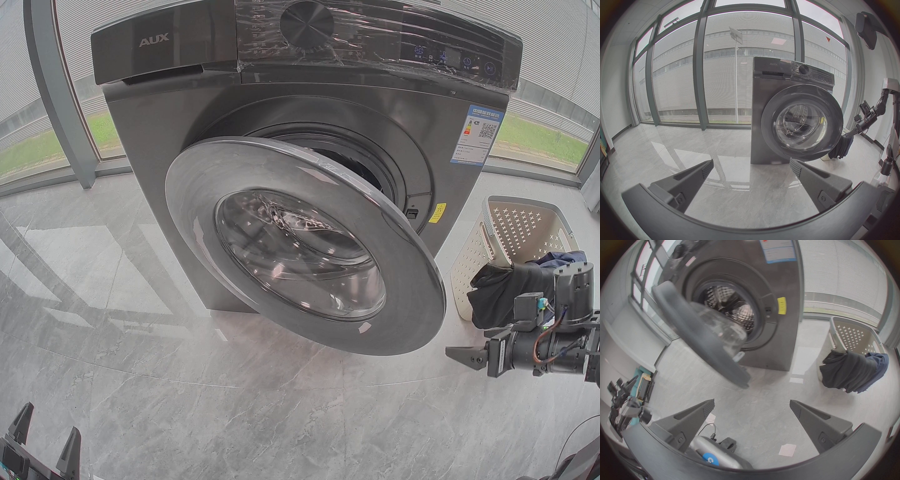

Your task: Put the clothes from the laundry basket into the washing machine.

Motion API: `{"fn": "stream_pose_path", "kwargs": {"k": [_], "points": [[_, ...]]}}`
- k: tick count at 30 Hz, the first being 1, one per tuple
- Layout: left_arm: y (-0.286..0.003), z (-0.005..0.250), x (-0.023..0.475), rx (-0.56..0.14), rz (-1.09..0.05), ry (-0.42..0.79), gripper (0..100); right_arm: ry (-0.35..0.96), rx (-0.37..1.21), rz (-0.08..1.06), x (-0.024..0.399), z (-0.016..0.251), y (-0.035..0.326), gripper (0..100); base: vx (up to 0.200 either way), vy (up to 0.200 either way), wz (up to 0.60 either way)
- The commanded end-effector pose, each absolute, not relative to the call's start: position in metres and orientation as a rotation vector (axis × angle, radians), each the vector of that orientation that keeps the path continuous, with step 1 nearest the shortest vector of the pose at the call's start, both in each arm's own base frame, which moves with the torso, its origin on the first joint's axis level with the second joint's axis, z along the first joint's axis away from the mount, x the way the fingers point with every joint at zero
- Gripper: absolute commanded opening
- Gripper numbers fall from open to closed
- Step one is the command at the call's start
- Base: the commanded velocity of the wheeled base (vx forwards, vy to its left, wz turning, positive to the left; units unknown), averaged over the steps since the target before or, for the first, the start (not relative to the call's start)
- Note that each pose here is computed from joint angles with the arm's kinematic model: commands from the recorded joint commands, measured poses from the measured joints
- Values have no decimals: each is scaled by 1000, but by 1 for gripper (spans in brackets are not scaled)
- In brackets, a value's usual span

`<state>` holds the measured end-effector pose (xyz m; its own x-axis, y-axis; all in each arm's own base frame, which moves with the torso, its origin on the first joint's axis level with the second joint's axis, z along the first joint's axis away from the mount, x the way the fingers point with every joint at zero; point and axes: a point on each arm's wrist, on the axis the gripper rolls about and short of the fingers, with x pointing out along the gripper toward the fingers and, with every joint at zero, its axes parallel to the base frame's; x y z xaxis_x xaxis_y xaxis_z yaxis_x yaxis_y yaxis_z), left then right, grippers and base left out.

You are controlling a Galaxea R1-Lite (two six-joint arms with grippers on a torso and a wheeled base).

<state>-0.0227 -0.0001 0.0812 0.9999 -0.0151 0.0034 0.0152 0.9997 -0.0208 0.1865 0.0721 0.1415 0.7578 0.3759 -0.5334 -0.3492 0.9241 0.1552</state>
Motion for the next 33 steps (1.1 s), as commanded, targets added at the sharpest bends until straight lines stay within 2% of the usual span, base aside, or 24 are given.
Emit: {"fn": "stream_pose_path", "kwargs": {"k": [1, 6, 16, 23, 27, 33], "points": [[0, 76, -23, -20, -15, -4, 100, 627, 59, 328, 225, 133, 70, 100, 0, 0, 0], [0, 76, -23, -21, -15, -4, 100, 601, 60, 347, 238, 131, 80, 100, 0, 0, 0], [0, 76, -23, -20, -15, -4, 100, 632, 29, 465, 213, 125, 101, 100, 0, 0, 0], [0, 76, -23, -20, -15, -4, 100, 609, 28, 476, 216, 130, 107, 100, 0, 0, 0], [0, 76, -23, -21, -15, -4, 100, 624, 44, 512, 224, 128, 126, 100, 0, 0, 0], [0, 76, -23, -21, -15, -4, 100, 645, 34, 605, 210, 126, 153, 100, 0, 0, 0]]}}
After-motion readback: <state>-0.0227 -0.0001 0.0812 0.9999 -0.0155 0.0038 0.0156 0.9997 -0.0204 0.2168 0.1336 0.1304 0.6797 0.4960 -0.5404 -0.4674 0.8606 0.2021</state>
